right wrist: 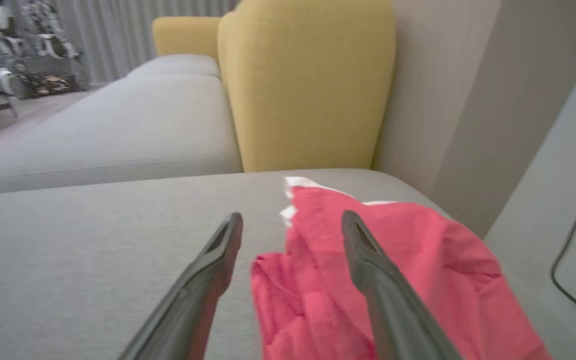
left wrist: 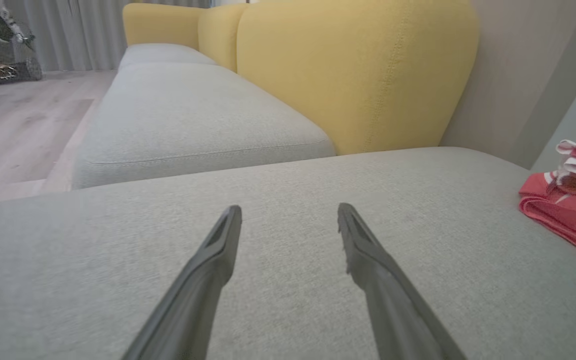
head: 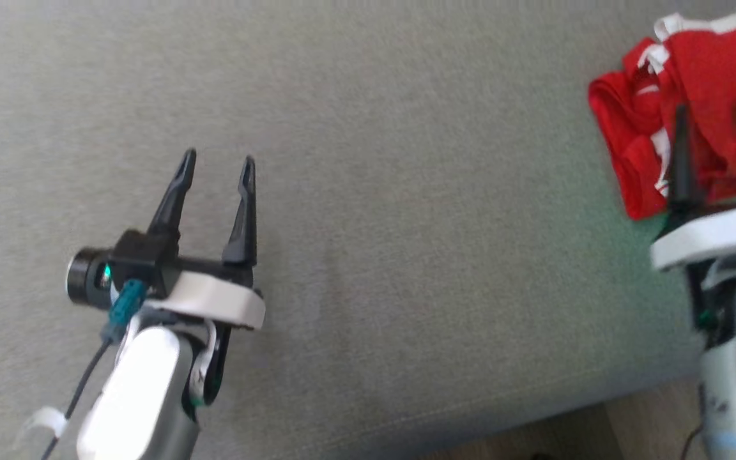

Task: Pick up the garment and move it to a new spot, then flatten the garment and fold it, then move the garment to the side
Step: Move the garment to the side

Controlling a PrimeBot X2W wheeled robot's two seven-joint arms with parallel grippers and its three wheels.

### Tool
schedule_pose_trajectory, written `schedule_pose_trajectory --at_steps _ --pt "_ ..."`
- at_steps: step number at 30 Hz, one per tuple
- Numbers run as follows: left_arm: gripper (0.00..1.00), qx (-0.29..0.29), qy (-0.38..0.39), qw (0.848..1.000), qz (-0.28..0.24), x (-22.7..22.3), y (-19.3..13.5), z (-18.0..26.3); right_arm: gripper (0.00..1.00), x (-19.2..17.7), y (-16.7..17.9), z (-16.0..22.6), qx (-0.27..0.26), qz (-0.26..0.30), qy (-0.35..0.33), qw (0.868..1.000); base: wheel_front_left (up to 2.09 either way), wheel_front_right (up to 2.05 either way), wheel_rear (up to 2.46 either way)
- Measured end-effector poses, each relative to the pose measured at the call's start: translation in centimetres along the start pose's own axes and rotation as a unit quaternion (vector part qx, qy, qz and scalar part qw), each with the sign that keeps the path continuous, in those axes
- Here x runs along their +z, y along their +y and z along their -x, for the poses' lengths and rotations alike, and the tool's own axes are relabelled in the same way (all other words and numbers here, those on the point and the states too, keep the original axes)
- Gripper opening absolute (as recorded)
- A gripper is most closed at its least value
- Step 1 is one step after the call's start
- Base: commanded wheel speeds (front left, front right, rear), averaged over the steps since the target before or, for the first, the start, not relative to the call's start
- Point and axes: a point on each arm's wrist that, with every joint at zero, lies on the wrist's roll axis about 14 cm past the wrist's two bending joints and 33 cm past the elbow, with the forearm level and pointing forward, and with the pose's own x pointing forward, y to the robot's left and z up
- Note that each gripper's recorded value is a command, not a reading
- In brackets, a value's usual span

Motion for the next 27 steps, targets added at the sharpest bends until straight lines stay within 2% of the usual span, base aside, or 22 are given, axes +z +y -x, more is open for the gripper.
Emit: schedule_pose_trajectory --at_steps 5,12,16,27 --pt "1.0 0.042 -0.001 0.999 -0.006 1.0 2.0 2.6 1.0 1.5 5.3 1.6 0.061 -0.018 -0.018 0.998 0.0 0.0 0.0" --pt "1.0 0.105 -0.008 0.994 -0.021 2.7 4.9 6.5 1.0 3.1 9.5 3.3 0.116 -0.032 -0.038 0.992 0.0 0.0 0.0" --pt "1.0 0.138 -0.01 0.99 -0.032 3.4 6.3 9.1 1.0 3.3 10.6 4.5 0.132 -0.038 -0.041 0.99 0.0 0.0 0.0" --pt "1.0 0.17 -0.013 0.984 -0.047 4.4 7.0 14.3 1.0 2.4 11.4 8.2 0.146 -0.045 -0.024 0.988 0.0 0.0 0.0"
